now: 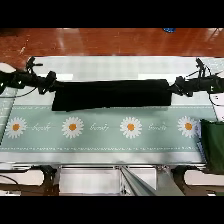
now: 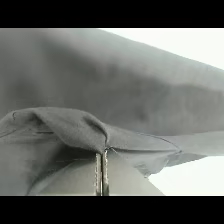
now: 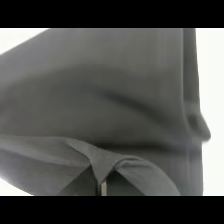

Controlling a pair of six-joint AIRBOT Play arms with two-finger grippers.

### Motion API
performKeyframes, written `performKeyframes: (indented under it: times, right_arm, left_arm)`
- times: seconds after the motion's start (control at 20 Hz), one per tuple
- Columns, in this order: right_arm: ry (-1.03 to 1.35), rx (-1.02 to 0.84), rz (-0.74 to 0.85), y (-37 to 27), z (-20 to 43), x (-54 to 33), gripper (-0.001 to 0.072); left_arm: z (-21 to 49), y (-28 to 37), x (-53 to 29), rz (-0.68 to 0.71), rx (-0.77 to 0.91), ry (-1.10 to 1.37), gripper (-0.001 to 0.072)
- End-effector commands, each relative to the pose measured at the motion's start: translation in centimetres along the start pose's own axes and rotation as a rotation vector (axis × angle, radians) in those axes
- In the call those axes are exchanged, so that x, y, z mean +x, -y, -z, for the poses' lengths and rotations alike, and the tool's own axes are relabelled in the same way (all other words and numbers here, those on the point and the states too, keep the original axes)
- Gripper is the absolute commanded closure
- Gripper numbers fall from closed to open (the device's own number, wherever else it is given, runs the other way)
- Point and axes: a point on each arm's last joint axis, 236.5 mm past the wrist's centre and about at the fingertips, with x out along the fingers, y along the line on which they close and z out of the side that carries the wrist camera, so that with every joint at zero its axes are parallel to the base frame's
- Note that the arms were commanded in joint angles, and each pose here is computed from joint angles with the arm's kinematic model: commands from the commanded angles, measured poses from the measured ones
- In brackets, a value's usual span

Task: Fold the shirts.

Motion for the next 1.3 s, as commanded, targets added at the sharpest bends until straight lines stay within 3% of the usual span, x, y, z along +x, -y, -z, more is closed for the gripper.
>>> performKeyframes:
  times: [0.0, 0.3, 0.35, 0.4, 0.45, 0.5, 0.75, 1.0, 1.25]
  right_arm:
    - [0.021, 0.010, -0.002, 0.2, -3.1, 2.3, 0.0693]
    - [0.078, 0.048, 0.002, 1.3, -6.7, 4.2, 0.0692]
    - [0.084, 0.057, 0.001, 1.6, -6.9, 4.6, 0.0686]
    - [0.086, 0.068, 0.000, 1.9, -6.9, 5.0, 0.0578]
    - [0.093, 0.065, 0.007, 2.2, -7.1, 5.2, 0.0416]
    - [0.096, 0.039, 0.015, 2.3, -7.2, 5.0, 0.0285]
    - [0.118, 0.031, 0.106, 5.7, -8.4, -3.0, 0.0295]
    - [0.081, 0.105, 0.156, 9.9, -5.8, -7.3, 0.0295]
    - [0.092, 0.177, 0.088, 10.1, -4.9, -3.3, 0.0294]
  left_arm:
    - [-3.5, 0.7, 2.0, 0.012, -0.035, 0.006, 0.0683]
    - [-3.3, -0.3, 5.3, 0.001, -0.051, -0.067, 0.0682]
    - [-2.9, -0.6, 6.1, -0.002, -0.057, -0.087, 0.0632]
    - [-2.5, -0.7, 6.6, -0.004, -0.062, -0.104, 0.0433]
    - [-1.6, -0.6, 6.8, -0.003, -0.067, -0.142, 0.0195]
    - [-1.1, -0.6, 6.5, 0.000, -0.062, -0.165, 0.0201]
    - [-2.7, -0.3, -1.6, 0.026, -0.008, -0.159, 0.0202]
    - [-5.7, 1.0, -10.6, -0.174, 0.162, 0.196, 0.0202]
    - [0.1, 10.1, -12.5, -0.033, 0.311, 0.470, 0.0202]
